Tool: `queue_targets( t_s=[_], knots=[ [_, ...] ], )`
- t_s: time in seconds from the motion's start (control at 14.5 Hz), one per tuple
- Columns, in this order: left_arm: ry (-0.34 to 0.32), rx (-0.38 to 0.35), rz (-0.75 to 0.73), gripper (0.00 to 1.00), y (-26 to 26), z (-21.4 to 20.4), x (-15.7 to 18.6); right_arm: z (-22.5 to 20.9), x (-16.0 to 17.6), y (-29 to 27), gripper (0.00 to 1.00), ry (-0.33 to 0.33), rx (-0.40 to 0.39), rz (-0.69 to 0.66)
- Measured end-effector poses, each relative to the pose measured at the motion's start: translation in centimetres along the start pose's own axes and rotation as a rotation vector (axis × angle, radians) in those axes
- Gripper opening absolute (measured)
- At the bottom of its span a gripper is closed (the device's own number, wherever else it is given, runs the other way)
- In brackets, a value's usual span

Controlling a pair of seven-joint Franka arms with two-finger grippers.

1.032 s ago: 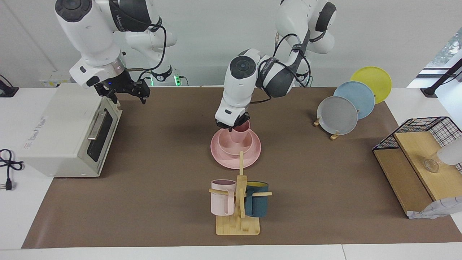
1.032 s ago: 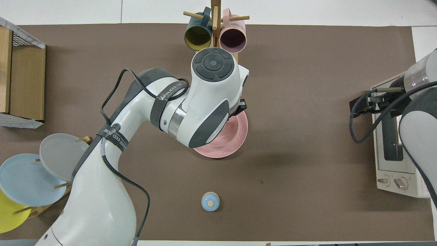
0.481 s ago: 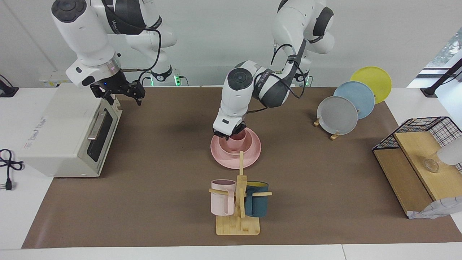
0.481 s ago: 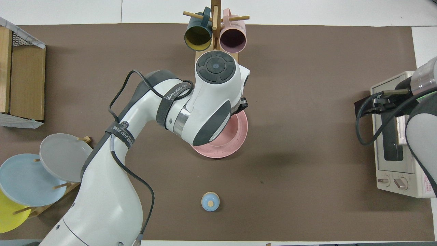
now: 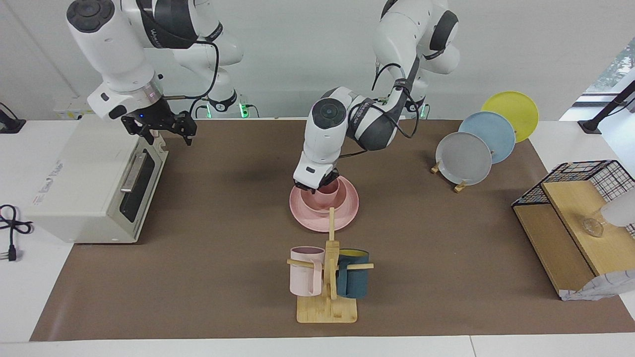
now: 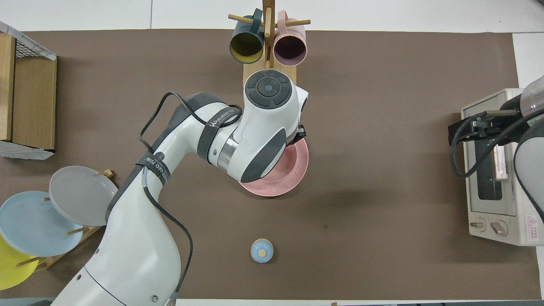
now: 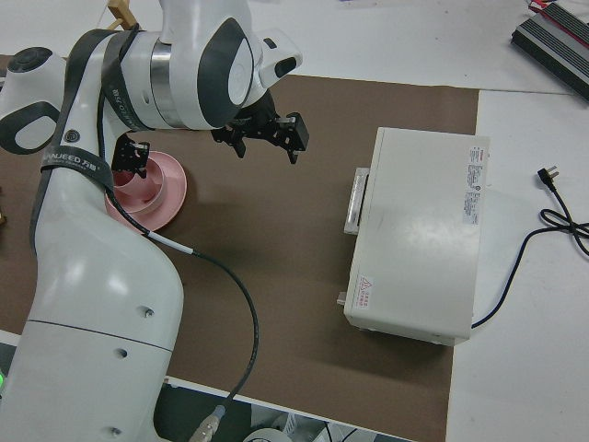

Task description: Organize tableware

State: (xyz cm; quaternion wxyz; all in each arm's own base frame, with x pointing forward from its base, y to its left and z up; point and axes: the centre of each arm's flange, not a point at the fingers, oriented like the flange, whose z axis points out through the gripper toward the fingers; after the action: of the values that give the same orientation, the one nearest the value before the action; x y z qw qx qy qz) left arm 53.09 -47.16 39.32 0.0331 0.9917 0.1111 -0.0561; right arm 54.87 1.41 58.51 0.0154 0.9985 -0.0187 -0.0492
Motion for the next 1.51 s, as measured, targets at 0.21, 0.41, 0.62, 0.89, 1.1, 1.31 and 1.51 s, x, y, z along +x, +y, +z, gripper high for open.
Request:
queue_targets(
  t_s=[0.21, 0.41, 0.62, 0.89, 1.1, 1.31, 1.51],
  knots=[
    [0.009, 0.005, 0.003, 0.05, -0.1, 0.4, 0.0, -0.1, 0.0, 0.5, 1.00, 0.003, 0.001, 0.010],
    [0.011, 0.017, 0.007, 0.33, -0.2, 0.9, 0.0, -0.3, -0.1, 1.9, 1.00, 0.006, 0.004, 0.033],
    [0.011, 0.020, 0.007, 0.64, -0.3, 1.0, 0.0, -0.3, 0.0, 2.4, 1.00, 0.005, 0.005, 0.042],
    [0.014, 0.023, 0.012, 1.00, -0.6, -0.2, 0.0, -0.5, 0.1, 2.9, 1.00, 0.020, 0.007, 0.052],
    [0.016, 0.031, 0.031, 1.00, -3.5, -6.6, 0.3, -0.9, 0.2, 3.4, 1.00, 0.036, 0.008, 0.040],
    [0.022, 0.027, 0.051, 1.00, -9.9, -14.7, 1.9, -1.1, 0.2, 4.6, 1.00, 0.039, 0.009, 0.022],
    [0.020, 0.030, 0.114, 1.00, -18.9, -20.3, 5.4, -1.4, 0.2, 4.6, 1.00, 0.045, 0.009, 0.019]
  ],
)
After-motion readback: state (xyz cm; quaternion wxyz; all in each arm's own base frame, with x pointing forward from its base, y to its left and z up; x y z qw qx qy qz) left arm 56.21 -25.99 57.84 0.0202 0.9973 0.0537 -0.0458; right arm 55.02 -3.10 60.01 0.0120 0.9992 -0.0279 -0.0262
